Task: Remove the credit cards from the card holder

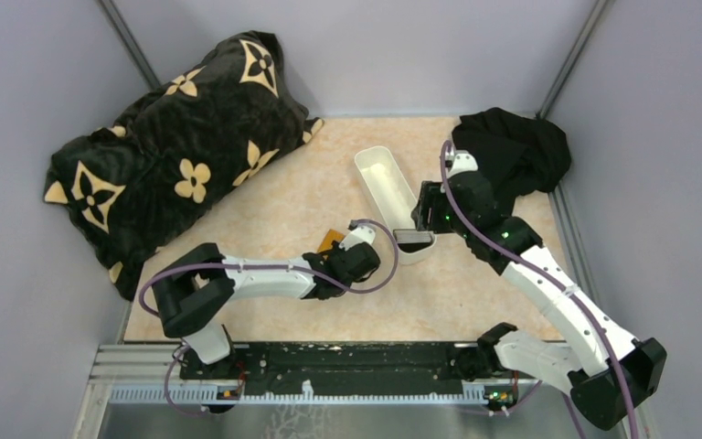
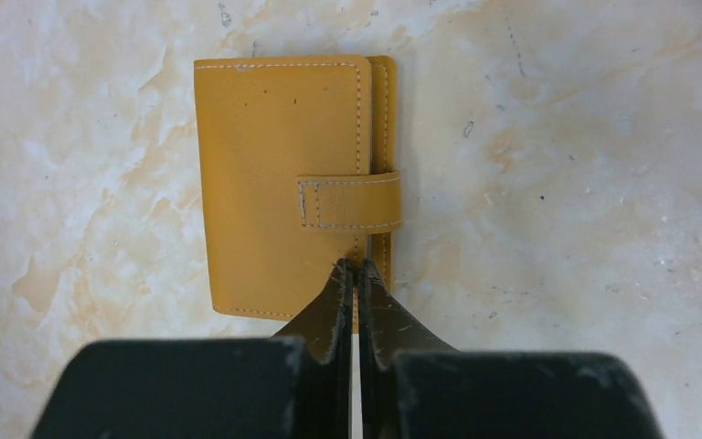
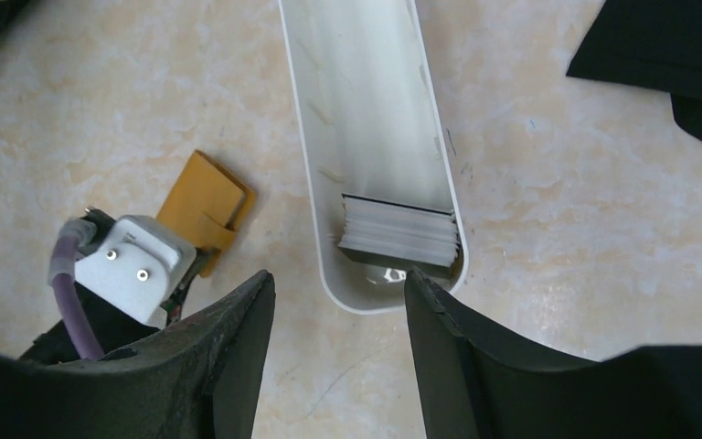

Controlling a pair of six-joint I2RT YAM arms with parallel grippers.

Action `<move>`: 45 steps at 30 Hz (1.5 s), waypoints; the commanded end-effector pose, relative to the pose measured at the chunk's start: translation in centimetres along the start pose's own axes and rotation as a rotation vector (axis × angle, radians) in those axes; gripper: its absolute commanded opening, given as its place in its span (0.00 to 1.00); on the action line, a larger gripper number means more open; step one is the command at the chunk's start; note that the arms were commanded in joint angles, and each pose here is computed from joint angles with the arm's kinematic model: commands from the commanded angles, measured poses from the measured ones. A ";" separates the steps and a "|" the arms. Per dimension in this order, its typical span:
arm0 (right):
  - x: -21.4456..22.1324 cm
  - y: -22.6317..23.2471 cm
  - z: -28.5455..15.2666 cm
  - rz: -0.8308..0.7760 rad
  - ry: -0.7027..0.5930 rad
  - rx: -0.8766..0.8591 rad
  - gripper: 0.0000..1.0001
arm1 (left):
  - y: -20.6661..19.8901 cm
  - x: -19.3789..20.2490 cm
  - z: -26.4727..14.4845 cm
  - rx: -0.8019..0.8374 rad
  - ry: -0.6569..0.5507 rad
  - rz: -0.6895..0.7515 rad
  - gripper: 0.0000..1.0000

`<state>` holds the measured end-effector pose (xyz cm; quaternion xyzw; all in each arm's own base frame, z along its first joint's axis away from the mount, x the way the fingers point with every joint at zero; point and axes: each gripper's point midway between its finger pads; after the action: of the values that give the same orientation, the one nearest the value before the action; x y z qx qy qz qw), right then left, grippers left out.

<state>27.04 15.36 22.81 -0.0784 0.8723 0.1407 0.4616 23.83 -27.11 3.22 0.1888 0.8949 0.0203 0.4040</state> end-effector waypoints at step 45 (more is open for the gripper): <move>4.2 0.9 0.8 0.066 0.069 -0.158 0.00 | 4.5 -27.8 -0.5 0.190 -0.400 -0.374 0.81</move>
<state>26.37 14.71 17.30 -0.0692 0.8980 0.1690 0.4004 37.91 -29.48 21.27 0.0267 0.8384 -0.1459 0.5245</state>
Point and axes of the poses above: each gripper's point midway between its finger pads, its own z axis out along the fingers, its own y axis along the line the jaws close on, x = y × z, and after that the axes turned 6 degrees about -z, right-handed
